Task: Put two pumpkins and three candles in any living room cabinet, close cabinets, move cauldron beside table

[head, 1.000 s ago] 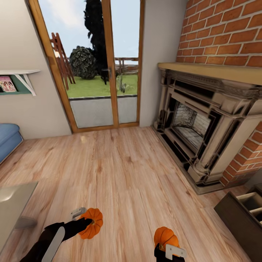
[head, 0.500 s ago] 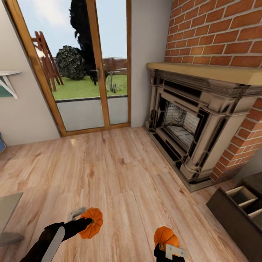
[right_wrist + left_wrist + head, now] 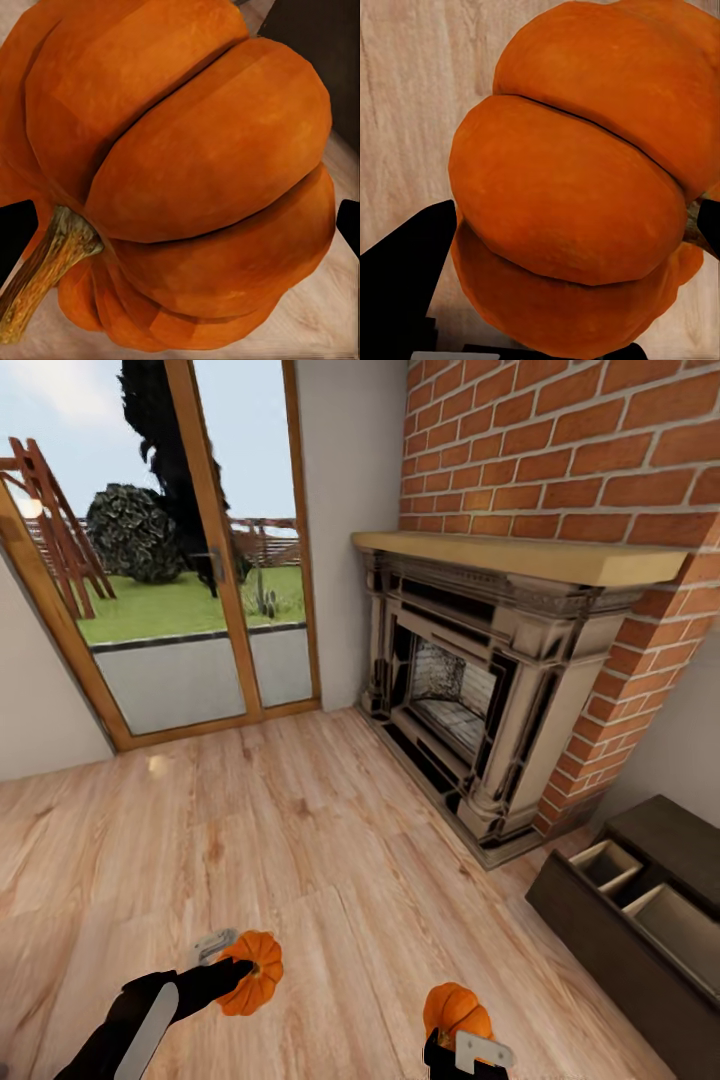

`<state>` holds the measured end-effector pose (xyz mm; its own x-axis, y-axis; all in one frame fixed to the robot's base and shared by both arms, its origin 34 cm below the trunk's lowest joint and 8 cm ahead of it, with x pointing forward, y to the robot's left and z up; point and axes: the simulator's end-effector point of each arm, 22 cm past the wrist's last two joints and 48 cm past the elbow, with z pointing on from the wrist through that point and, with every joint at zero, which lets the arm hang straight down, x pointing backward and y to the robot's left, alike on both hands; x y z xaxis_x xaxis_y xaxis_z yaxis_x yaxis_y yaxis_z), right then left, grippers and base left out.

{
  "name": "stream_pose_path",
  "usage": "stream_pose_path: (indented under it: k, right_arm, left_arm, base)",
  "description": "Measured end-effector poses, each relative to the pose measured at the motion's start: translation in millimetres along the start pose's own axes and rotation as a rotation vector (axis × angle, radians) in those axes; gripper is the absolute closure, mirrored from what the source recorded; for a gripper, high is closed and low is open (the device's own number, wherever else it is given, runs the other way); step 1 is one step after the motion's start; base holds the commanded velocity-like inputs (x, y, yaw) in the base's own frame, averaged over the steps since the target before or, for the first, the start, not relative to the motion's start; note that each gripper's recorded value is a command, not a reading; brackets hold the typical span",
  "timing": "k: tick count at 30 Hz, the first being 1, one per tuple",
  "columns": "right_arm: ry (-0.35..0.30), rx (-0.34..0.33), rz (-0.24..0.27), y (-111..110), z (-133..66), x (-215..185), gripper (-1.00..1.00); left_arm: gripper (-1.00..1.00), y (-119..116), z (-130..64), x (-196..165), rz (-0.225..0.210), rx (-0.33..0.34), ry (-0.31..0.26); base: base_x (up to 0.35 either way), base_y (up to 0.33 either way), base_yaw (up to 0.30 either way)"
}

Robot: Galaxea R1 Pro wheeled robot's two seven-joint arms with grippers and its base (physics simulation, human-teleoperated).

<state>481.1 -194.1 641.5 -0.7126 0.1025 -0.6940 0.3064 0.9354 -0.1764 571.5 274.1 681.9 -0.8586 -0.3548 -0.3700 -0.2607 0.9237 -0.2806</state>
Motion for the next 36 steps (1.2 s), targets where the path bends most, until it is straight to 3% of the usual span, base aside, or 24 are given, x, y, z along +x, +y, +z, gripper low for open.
stream_pose_path:
  k: [16,23,36]
  right_arm:
    - [0.008,0.02,0.019,-9.3,-2.4,-2.6,1.0]
    - [0.027,0.087,0.078,-33.9,7.9,-4.4,1.0]
    - [0.031,0.09,0.089,-31.8,7.0,-4.4,1.0]
  left_arm:
    - [1.0,-2.0,-7.6,-4.7,0.001,0.001,-0.004]
    - [1.0,-1.8,-7.6,-5.1,0.001,0.001,-0.006]
    - [1.0,-3.4,-7.7,-5.1,-0.001,0.007,-0.006]
  base:
    - [0.0,0.0,-0.279]
    - [0.0,0.0,-0.279]
    - [0.0,0.0,-0.197]
